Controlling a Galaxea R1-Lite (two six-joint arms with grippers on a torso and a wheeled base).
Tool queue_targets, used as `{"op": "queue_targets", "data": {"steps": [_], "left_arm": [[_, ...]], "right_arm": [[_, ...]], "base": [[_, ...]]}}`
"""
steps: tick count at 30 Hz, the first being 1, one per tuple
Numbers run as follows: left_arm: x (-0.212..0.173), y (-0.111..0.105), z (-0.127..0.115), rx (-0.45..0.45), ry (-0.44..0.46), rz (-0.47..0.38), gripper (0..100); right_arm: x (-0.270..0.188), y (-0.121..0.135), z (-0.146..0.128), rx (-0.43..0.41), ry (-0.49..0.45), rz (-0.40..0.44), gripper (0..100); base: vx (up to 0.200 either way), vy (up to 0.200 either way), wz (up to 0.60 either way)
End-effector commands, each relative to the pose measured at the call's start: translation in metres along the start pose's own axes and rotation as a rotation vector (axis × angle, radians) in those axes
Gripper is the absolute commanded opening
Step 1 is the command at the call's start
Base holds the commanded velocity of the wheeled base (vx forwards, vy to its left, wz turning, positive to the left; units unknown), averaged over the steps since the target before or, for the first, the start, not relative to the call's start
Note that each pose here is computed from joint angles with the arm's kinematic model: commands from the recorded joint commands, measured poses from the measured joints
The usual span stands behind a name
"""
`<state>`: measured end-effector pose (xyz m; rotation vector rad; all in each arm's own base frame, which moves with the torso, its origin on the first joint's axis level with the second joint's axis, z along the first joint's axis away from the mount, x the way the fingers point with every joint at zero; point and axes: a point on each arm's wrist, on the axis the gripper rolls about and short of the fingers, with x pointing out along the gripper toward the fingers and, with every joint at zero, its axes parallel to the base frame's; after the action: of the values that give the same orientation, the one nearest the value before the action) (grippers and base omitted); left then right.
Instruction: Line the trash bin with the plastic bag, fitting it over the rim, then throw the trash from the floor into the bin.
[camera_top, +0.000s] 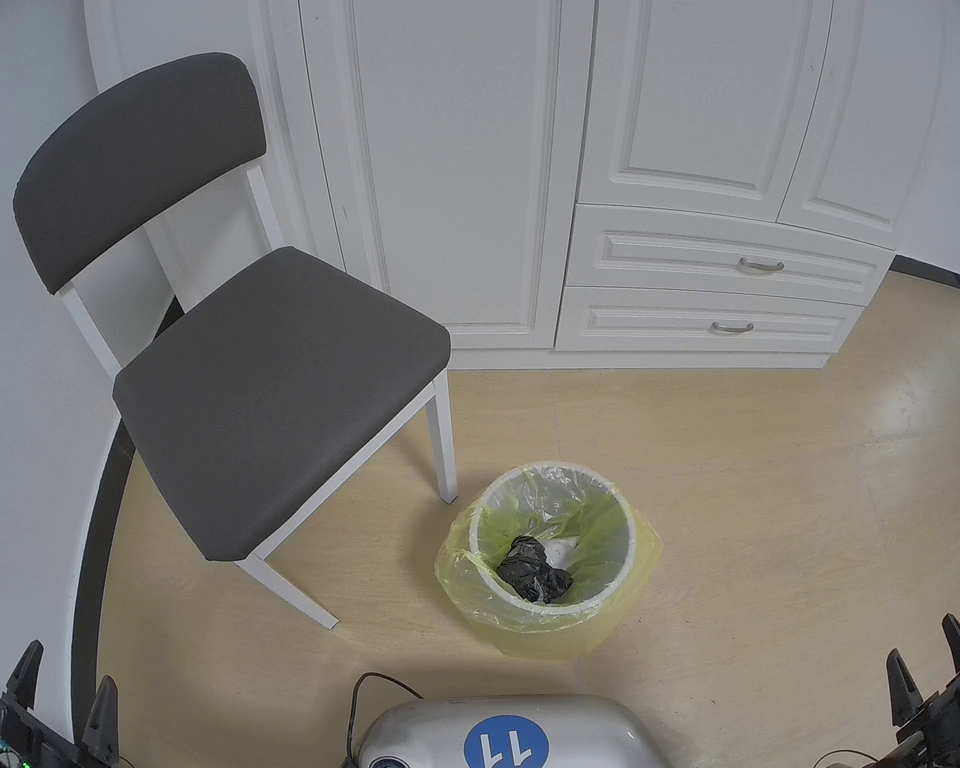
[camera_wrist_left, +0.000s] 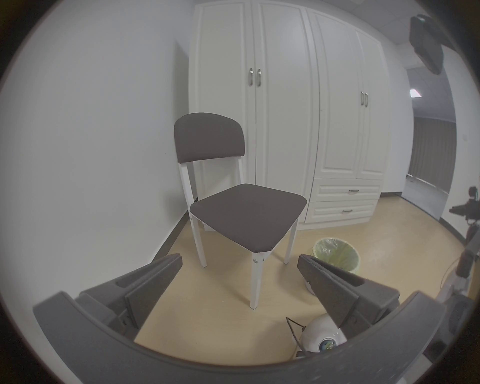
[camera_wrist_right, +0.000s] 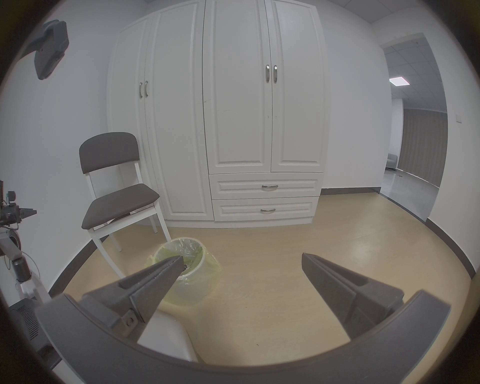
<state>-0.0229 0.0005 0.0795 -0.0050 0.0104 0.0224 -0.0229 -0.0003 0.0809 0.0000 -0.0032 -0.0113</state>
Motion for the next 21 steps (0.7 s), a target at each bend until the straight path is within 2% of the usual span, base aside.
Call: {"op": "queue_targets", "data": {"steps": [1, 11, 13, 16, 21], "left_arm": [[-0.0002, -0.0005, -0.0039, 0.034, 0.000, -0.022, 100], [0.0000, -0.0002, -0.0035, -0.015, 0.000, -0.012, 100], [-0.0002, -0.0005, -0.0037, 0.034, -0.002, -0.024, 100], [-0.0003, -0.0010, -0.0037, 0.062, -0.002, -0.045, 100], [0.0000, -0.0006, -0.0032, -0.010, 0.002, -0.032, 100]], "right_arm": [[0.0001, 0.0001, -0.0053, -0.011, 0.002, 0.001, 100], [0.0001, 0.0000, -0.0051, 0.023, 0.000, 0.002, 100], [-0.0001, 0.0002, -0.0052, -0.018, 0.003, 0.008, 100], [0.0001, 0.0003, -0.0053, -0.031, 0.002, 0.008, 100], [0.0001, -0.0001, -0.0051, 0.031, 0.000, 0.001, 100]], "base": [[0.000, 0.000, 0.00], [0.000, 0.000, 0.00], [0.000, 0.000, 0.00], [0.000, 0.000, 0.00], [0.000, 0.000, 0.00]]}}
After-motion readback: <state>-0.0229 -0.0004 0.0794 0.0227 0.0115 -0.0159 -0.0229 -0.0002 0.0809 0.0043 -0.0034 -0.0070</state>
